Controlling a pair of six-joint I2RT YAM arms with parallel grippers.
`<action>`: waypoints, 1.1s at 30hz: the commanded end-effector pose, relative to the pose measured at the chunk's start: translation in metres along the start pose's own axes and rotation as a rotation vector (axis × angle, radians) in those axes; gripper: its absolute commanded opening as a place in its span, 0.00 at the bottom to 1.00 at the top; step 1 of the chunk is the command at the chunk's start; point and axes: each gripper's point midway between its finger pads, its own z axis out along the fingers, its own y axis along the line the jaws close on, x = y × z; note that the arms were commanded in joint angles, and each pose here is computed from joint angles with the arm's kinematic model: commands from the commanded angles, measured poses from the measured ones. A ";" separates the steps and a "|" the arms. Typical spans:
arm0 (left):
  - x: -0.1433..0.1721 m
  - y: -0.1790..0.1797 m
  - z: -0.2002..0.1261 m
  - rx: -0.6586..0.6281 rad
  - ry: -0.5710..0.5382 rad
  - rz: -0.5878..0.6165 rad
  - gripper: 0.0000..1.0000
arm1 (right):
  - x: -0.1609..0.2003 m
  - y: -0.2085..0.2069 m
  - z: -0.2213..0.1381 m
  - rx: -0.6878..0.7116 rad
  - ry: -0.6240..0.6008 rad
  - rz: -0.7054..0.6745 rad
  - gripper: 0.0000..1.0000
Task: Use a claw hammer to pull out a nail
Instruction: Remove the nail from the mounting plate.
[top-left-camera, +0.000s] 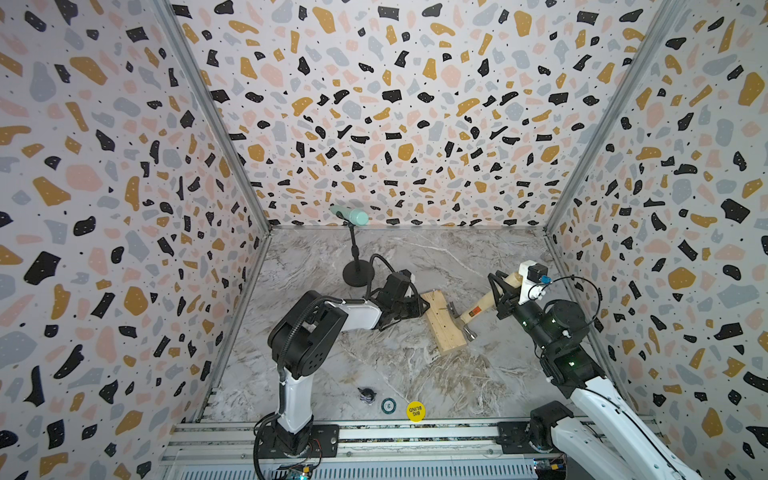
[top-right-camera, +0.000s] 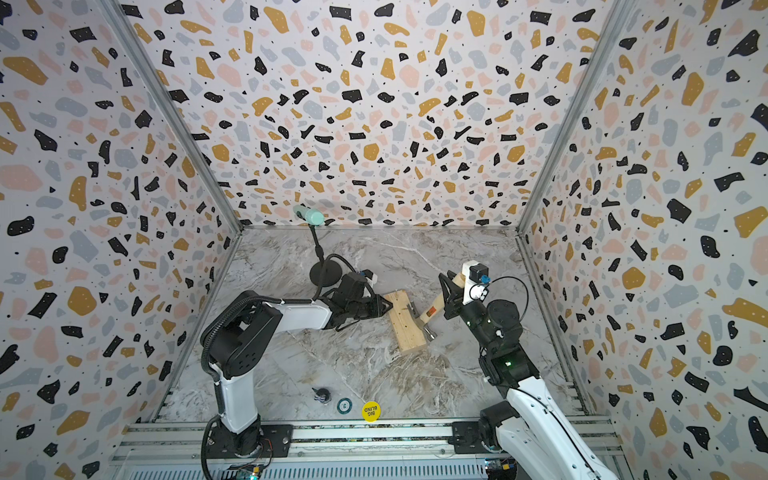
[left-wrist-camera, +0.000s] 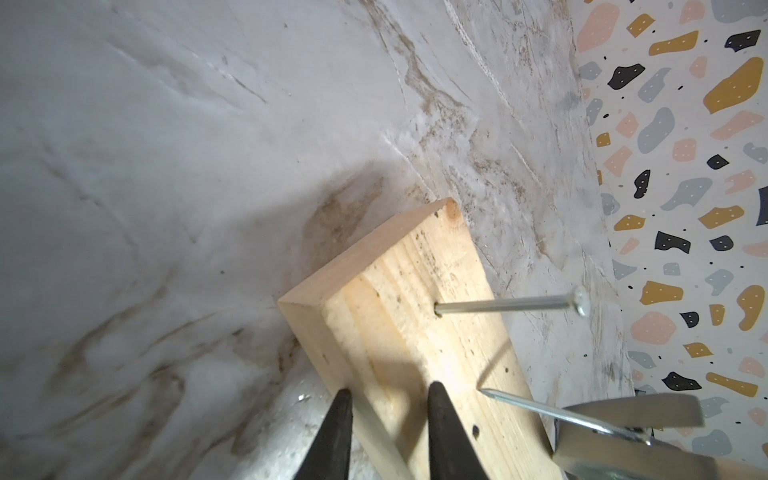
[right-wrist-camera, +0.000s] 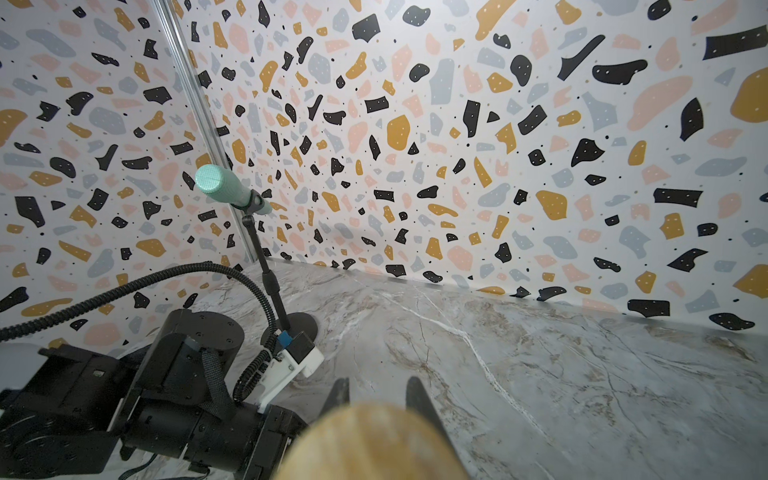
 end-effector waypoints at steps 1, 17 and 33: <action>0.061 0.052 0.008 -0.157 0.183 -0.050 0.26 | -0.091 0.016 -0.015 -0.039 -0.257 -0.038 0.00; 0.052 0.044 0.005 -0.147 0.176 -0.004 0.27 | -0.128 0.025 -0.014 -0.062 -0.272 -0.050 0.00; 0.018 0.008 -0.026 -0.110 0.112 0.085 0.37 | -0.132 0.037 0.003 -0.134 -0.197 0.001 0.00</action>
